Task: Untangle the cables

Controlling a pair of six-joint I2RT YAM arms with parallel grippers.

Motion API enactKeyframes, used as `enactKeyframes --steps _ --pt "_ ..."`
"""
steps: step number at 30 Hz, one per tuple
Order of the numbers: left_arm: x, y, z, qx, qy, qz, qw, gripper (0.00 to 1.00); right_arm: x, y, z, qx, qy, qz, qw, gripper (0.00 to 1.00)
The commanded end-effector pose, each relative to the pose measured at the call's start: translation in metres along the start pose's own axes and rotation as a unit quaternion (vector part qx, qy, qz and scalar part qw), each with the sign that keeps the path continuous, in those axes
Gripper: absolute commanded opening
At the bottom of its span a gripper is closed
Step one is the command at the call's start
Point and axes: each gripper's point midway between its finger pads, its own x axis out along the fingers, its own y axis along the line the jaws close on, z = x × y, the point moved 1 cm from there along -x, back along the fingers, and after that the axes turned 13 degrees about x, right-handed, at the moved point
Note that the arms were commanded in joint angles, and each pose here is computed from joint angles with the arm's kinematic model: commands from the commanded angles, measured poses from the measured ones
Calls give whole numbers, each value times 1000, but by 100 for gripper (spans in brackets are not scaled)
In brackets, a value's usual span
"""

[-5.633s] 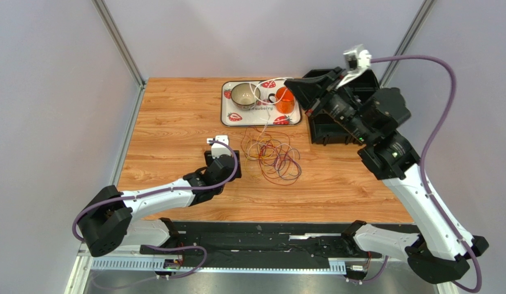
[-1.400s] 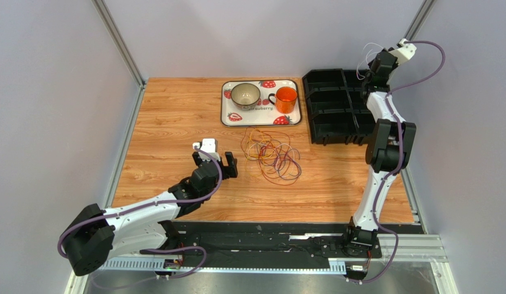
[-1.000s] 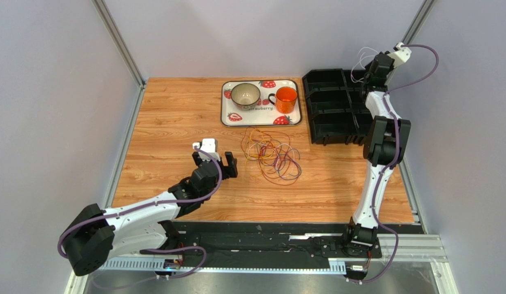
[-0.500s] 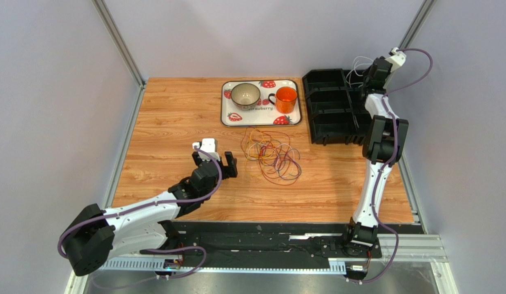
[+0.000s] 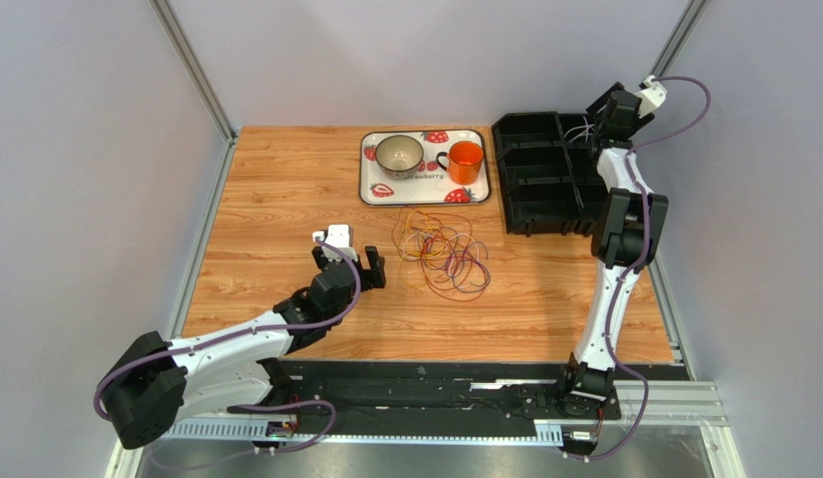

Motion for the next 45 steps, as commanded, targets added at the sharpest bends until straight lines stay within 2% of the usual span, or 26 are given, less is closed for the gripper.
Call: enactKeyframes --steps 1,6,9,10,11,12,13,14,15,17,19,20,21,23,27,30,35,40,44,45 --pt "1 -8 22 -16 -30 -18 999 92 -46 73 98 81 -61 64 993 75" --pt "-1 -9 22 -19 -33 -22 999 93 -93 90 96 132 2 45 990 75" --pt "-1 -8 19 -18 -28 -21 999 93 -122 90 61 154 71 20 985 73" --pt "-1 -9 20 -19 -28 -21 999 93 -139 100 66 154 79 30 984 71" --pt "-1 -8 18 -20 -24 -21 999 93 -150 92 49 136 101 9 986 70" --pt "-2 -7 14 -22 -18 -19 999 92 -167 101 36 121 116 10 986 70" --pt "-2 -8 14 -24 -16 -21 999 92 -184 109 45 112 110 13 987 70" --pt "-3 -8 13 -26 -15 -22 999 92 -196 102 29 89 131 2 987 70" --pt "-4 -8 11 -27 -12 -22 999 92 -219 116 16 70 150 17 986 70" --pt "-4 -8 8 -28 -8 -26 999 91 -256 115 0 56 191 28 980 70" --pt "-4 -9 7 -31 -4 -27 999 91 -294 123 -29 42 250 66 965 70" --pt "-4 -10 6 -32 -1 -28 999 91 -316 133 -21 46 254 99 961 69" --pt "-5 -11 5 -34 3 -30 999 91 -337 120 -54 23 293 98 951 68" --pt "-5 -16 2 -39 12 -43 998 89 -369 123 -68 11 327 138 935 65" --pt "-10 -25 -3 -54 28 -69 996 84 -430 114 -116 -41 410 161 897 64" --pt "-14 -28 -2 -75 17 -85 993 84 -466 107 -145 -74 468 186 861 62" --pt "-13 -31 -6 -67 19 -96 993 84 -492 79 -171 -122 513 166 833 62" --pt "-6 -56 -6 -7 41 -129 991 85 -497 34 -178 -124 505 110 847 61" --pt "9 -87 0 36 47 -149 987 85 -518 4 -190 -128 520 96 839 61" --pt "18 -91 -13 47 66 -144 986 85 -520 1 -191 -131 520 92 839 61"
